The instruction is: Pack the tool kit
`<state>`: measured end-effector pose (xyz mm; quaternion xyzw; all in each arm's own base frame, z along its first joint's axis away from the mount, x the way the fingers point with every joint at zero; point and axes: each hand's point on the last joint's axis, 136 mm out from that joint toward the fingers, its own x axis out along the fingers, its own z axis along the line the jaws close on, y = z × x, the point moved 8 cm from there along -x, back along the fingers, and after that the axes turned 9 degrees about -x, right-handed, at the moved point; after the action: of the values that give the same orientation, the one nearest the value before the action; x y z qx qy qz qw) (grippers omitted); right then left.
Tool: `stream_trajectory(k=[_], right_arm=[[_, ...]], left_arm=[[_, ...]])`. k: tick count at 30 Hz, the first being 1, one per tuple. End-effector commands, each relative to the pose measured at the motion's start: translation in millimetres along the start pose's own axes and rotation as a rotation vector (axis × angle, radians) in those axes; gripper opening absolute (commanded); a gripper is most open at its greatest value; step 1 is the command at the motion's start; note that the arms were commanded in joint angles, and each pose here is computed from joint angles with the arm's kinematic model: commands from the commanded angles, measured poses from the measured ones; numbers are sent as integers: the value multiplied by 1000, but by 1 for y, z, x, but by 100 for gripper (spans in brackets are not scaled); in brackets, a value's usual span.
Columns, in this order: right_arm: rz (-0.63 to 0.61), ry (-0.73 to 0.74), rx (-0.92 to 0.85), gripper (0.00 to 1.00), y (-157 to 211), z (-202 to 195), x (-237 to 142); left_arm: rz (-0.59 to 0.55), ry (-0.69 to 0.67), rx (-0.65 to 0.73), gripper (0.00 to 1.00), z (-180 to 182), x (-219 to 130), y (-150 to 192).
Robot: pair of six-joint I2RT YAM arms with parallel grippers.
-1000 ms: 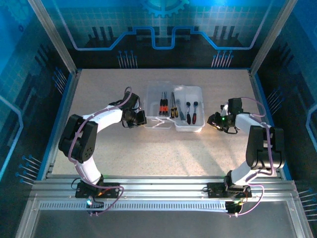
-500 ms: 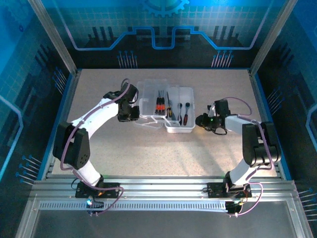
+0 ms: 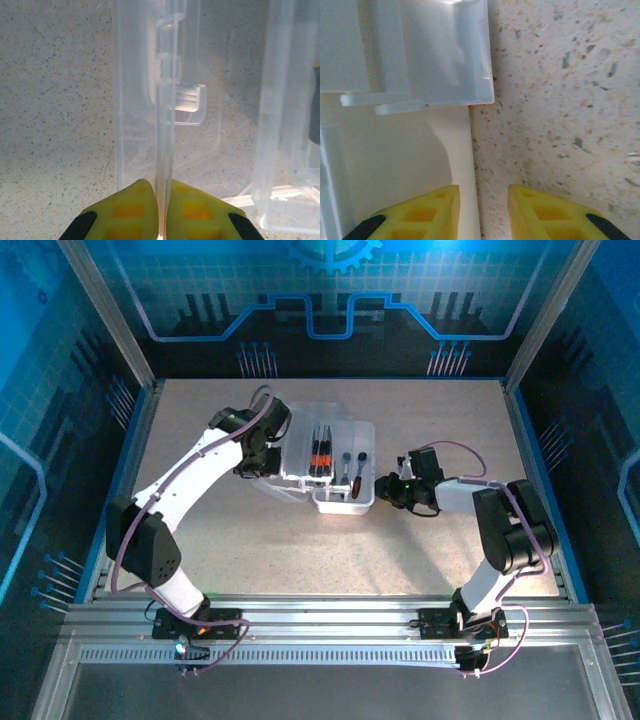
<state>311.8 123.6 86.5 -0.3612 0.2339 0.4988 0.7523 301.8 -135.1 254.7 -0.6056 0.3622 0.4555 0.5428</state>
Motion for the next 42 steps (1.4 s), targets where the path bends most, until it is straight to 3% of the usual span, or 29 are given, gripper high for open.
stream_trajectory(k=[1, 9, 22, 28, 33, 38, 42], right_arm=[[15, -100, -22, 33, 8, 20, 14], [17, -115, -28, 32, 10, 25, 16], [-5, -124, -22, 32, 10, 25, 10], [-23, -106, -23, 32, 9, 21, -3], [-35, -93, -26, 33, 9, 16, -13], [-46, -65, -50, 37, 11, 16, -26], [-61, -41, -78, 45, 10, 18, -37]], left_arm=[[-3, 251, 61, 0, -48, -34, 6], [14, 302, 109, 13, -80, -48, 16], [26, 361, 237, 21, -142, -65, 19], [-25, 364, 232, 26, -145, -73, 12], [-103, 247, 190, 42, -128, -66, -3], [-113, 155, 91, 76, -101, -44, -28], [-75, 118, 80, 89, -93, -20, -41]])
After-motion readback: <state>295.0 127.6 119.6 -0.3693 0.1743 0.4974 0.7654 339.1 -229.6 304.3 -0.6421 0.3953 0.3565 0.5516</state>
